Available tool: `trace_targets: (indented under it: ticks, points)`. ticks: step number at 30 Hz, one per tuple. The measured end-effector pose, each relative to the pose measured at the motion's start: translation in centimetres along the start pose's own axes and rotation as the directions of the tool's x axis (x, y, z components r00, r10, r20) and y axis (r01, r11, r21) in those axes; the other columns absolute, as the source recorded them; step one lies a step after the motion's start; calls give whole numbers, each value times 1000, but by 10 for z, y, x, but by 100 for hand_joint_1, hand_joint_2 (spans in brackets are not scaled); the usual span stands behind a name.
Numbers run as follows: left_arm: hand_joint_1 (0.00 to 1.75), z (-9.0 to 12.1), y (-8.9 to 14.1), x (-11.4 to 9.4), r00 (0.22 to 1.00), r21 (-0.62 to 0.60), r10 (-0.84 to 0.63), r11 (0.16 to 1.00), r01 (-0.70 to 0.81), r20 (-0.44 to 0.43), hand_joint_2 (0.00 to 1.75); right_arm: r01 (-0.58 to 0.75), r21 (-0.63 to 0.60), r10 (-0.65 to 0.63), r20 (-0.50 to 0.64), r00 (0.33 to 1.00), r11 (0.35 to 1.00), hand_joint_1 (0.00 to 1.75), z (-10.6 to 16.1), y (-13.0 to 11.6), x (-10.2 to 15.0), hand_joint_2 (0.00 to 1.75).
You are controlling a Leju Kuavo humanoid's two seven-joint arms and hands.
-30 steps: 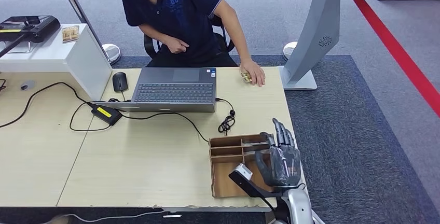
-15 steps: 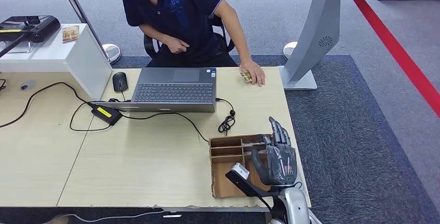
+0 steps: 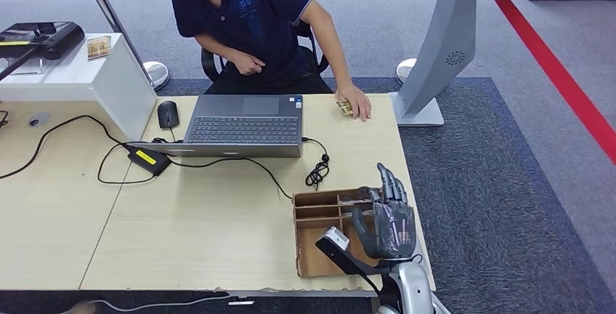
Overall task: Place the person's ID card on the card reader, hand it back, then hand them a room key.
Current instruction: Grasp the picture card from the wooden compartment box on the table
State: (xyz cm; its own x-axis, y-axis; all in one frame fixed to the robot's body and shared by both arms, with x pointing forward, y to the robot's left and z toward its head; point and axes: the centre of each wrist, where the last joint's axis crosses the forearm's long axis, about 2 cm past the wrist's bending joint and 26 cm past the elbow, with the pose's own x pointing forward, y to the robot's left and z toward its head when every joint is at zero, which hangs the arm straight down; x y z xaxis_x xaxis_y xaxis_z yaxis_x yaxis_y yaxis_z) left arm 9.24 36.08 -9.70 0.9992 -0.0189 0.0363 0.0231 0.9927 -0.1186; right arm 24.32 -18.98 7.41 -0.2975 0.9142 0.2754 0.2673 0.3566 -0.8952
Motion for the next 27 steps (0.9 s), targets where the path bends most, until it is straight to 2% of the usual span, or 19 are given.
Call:
trace_targets:
  ticks: [4, 27]
  points:
    - [0, 0, 0, 0, 1000, 0, 0, 1000, 0, 0, 0, -1, 0, 1, -3, 1000, 1000, 88, 0, 0, 0, 175]
    - [0, 0, 0, 0, 1000, -2, -2, 1000, 2, 0, 0, -17, 10, 18, -45, 999, 1000, 71, 2, 0, -9, 175]
